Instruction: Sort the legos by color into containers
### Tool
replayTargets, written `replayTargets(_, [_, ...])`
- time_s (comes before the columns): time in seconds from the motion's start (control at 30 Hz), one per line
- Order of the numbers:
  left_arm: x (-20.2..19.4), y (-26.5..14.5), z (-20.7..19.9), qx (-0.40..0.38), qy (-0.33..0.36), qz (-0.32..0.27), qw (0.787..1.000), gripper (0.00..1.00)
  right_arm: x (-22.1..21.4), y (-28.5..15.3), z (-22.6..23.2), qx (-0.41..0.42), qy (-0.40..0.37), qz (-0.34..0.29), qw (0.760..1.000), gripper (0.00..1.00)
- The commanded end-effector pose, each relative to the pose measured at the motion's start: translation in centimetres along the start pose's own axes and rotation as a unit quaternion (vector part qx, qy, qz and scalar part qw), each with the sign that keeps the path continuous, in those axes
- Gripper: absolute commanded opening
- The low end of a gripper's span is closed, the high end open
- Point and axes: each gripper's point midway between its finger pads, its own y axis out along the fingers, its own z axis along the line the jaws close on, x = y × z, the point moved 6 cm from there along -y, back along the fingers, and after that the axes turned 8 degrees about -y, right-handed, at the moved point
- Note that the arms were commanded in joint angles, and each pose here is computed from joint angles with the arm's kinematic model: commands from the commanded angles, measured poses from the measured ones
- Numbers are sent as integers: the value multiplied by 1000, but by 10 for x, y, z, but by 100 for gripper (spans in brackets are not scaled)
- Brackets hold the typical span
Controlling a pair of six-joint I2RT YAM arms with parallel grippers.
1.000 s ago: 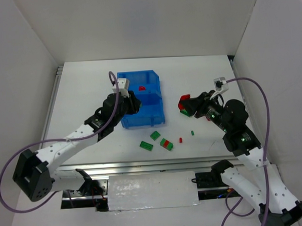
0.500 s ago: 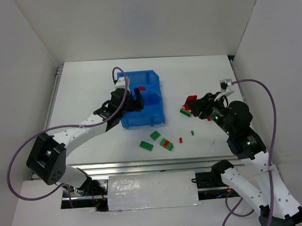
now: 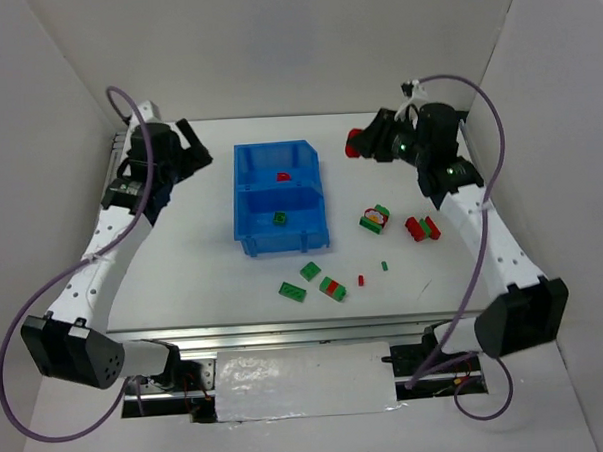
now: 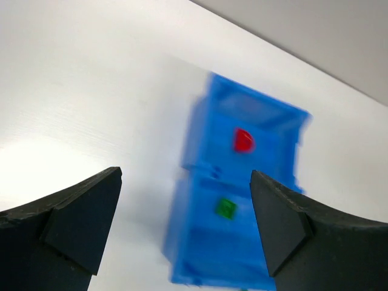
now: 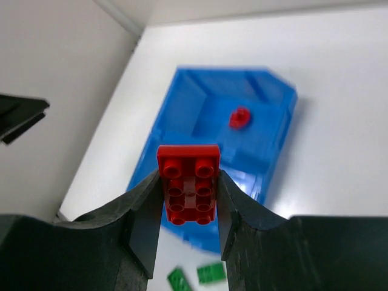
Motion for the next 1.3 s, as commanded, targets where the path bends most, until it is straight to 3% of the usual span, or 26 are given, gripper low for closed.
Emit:
replayTargets(0.0, [26, -5, 37, 84, 22, 20, 996, 100, 72, 12, 9, 98, -52, -72, 991, 0])
replayTargets(0.13, [37, 2, 76, 193, 36, 0, 981, 100, 58, 71, -23, 170, -26, -17, 985, 0])
replayTargets(0.33, [16, -6, 81, 168, 14, 59, 984, 99, 43, 123, -33, 199, 29, 3, 980, 0])
replayTargets(0.43, [10, -11, 78, 150, 3, 76, 986, 100, 37, 133, -34, 151, 79, -9, 985, 0])
replayTargets(0.63, [-14, 14, 101, 215, 32, 148, 965, 99, 40, 139, -32, 59, 147, -30, 987, 0])
replayTargets(0.77, [-30, 26, 109, 238, 34, 182, 953, 100, 34, 151, -10, 26, 136, -13, 990, 0])
replayTargets(0.93, [-30, 29, 107, 235, 28, 185, 954, 100, 27, 180, -2, -24, 124, -4, 992, 0])
replayTargets(1.1, [-30, 34, 104, 224, 29, 191, 955, 99, -12, 217, 15, -36, 80, 55, 995, 0])
replayTargets(1.13, [-29, 34, 103, 223, 30, 189, 956, 99, 3, 219, 22, -42, 70, 42, 996, 0])
replayTargets(1.2, [-28, 35, 104, 231, 33, 189, 954, 100, -16, 228, 24, -59, 54, 81, 993, 0])
replayTargets(1.27, [-29, 34, 106, 246, 20, 192, 950, 99, -14, 228, 27, -74, 49, 83, 993, 0])
